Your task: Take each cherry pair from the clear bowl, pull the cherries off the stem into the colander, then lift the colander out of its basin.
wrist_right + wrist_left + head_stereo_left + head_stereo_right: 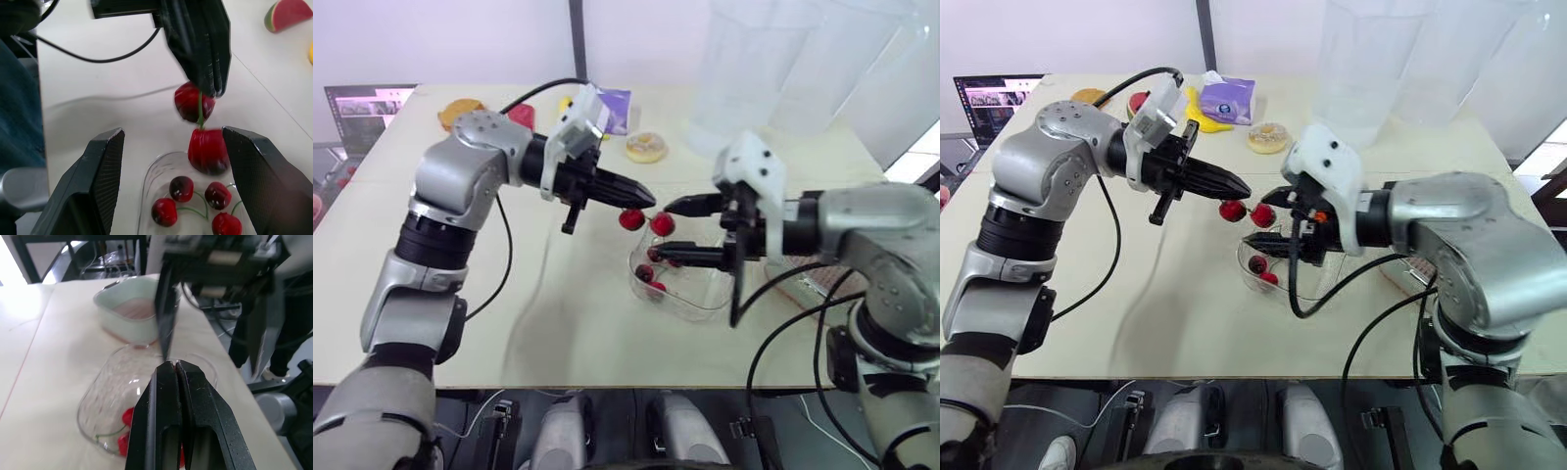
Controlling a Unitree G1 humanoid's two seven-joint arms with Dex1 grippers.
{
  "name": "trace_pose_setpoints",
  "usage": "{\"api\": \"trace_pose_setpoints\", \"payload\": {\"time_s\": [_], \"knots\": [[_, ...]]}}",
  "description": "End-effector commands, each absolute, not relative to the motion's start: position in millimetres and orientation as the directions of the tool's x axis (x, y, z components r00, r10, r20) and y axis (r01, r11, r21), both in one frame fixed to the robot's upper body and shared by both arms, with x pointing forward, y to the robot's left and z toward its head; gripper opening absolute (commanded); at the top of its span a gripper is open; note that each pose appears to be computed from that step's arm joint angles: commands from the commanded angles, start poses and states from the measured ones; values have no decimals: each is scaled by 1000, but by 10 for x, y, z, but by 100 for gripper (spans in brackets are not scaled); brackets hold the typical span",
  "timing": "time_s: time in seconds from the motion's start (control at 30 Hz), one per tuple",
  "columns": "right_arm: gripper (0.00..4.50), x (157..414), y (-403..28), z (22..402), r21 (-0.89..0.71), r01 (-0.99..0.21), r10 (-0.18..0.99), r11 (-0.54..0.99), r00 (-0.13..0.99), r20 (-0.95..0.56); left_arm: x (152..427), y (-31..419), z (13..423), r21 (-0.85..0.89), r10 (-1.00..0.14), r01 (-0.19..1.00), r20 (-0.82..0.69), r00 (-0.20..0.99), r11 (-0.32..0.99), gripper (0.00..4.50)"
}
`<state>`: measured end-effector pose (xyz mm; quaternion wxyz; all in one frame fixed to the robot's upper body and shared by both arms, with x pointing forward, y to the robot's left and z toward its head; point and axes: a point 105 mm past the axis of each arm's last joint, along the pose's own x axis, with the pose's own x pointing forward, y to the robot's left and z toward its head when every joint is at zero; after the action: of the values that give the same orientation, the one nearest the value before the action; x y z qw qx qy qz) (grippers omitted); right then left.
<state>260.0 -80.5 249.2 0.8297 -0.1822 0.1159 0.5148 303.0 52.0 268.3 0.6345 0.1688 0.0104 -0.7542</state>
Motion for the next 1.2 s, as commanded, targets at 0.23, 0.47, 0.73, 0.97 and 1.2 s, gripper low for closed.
{"api": "trace_pose_setpoints", "payload": {"time_s": [0.23,0.47,0.73,0.97,1.2], "knots": [[343,2694,-828,2449,-210,-884,793,417,467,-391,2979,529,2855,247,-964,951,-232,-129,-186,0],[314,2694,-779,2453,-198,-890,806,412,457,-377,2982,524,2855,242,-968,955,-223,-118,-172,0],[47,2697,-762,2458,-189,-887,807,421,461,-369,2984,522,2846,237,-968,957,-223,-113,-166,0],[47,2669,-790,2415,-178,-890,801,421,456,-388,2991,521,2837,238,-968,958,-225,-106,-161,0],[47,2599,-1093,2120,-140,-870,743,474,480,-467,3008,526,2838,239,-972,960,-218,-92,-145,0]]}}
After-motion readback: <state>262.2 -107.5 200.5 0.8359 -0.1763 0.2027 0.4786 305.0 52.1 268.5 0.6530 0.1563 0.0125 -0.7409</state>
